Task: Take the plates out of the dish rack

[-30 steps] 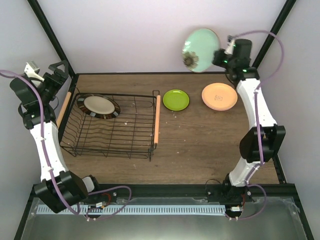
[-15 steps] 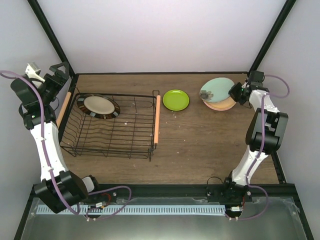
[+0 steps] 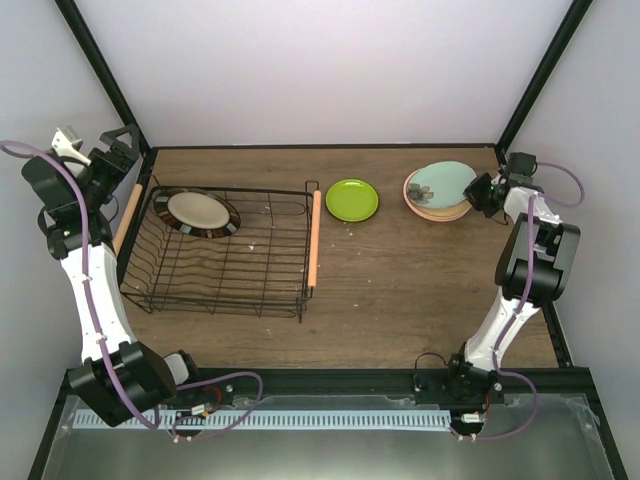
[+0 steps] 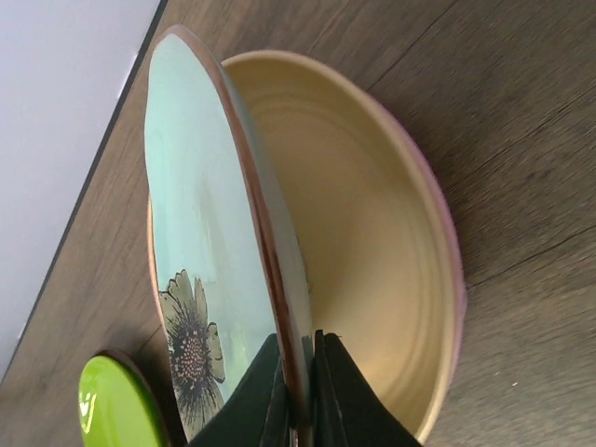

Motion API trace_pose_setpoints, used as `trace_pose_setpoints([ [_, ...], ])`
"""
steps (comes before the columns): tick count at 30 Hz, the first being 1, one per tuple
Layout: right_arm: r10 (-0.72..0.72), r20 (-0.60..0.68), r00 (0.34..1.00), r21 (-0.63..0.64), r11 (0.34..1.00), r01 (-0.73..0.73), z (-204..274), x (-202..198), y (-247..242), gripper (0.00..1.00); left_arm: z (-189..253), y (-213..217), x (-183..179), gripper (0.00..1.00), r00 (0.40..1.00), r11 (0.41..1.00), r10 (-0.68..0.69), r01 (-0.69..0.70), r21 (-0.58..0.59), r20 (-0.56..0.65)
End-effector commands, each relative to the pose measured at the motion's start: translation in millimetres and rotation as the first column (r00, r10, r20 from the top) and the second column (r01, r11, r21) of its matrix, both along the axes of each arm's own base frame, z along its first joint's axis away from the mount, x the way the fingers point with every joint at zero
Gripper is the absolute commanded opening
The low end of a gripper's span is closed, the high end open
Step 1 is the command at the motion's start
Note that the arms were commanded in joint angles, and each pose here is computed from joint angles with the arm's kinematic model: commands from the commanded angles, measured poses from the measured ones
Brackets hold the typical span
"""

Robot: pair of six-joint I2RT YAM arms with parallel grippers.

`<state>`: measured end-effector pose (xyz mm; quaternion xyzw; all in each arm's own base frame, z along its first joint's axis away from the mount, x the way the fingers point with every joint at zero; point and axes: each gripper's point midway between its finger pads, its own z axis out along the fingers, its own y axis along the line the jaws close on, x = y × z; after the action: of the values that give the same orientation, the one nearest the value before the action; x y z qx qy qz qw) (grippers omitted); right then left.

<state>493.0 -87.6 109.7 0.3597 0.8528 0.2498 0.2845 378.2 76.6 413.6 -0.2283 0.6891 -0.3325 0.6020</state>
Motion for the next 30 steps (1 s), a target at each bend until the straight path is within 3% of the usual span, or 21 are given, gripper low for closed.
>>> trace_pose_setpoints([
  [1, -0.006, 0.061, 0.998, -0.005, 1.0, 0.006, 6.6, 13.5, -9.8, 0.04, 2.0, -7.5, -4.7, 1.0, 1.0, 1.0, -0.023, 0.023, 0.017, 0.009],
  [4, -0.003, 0.033, 0.999, -0.005, 1.0, 0.003, -2.8, 11.6, -9.7, 0.4, 3.5, -8.8, -5.9, 1.0, 1.0, 0.999, -0.027, 0.027, 0.017, 0.012],
  [8, -0.001, 0.0, 1.0, -0.023, 1.0, 0.001, -10.8, 5.0, -11.0, 0.59, 4.8, -10.0, -8.0, 1.0, 0.999, 0.999, -0.03, 0.029, 0.018, 0.014],
  [13, -0.01, -0.032, 0.999, -0.116, 0.993, 0.007, -6.2, -1.2, -22.5, 0.66, 4.9, -12.2, -10.4, 1.0, 0.999, 0.999, -0.035, 0.035, 0.017, 0.013],
  [20, -0.014, -0.108, 0.994, -0.267, 0.963, -0.016, 0.3, -5.5, -40.5, 0.68, 3.7, -13.6, -9.6, 1.0, 0.999, 0.999, -0.041, 0.041, 0.007, 0.011],
  [26, 0.005, -0.137, 0.991, -0.32, 0.946, -0.049, -1.4, -9.0, -38.1, 0.69, 5.7, -16.1, -10.5, 1.0, 0.999, 0.999, -0.047, 0.047, 0.012, 0.016],
  [28, 0.045, -0.073, 0.996, -0.295, 0.953, -0.064, 14.5, -1.4, -25.5, 0.69, 6.0, -16.3, -11.6, 1.0, 0.999, 0.999, -0.044, 0.044, 0.017, 0.016],
  [30, 0.118, 0.103, 0.988, -0.252, 0.964, -0.089, 63.6, 10.7, 2.8, 0.69, 6.1, -16.6, -12.6, 1.0, 0.999, 0.999, -0.044, 0.043, 0.025, 0.015],
])
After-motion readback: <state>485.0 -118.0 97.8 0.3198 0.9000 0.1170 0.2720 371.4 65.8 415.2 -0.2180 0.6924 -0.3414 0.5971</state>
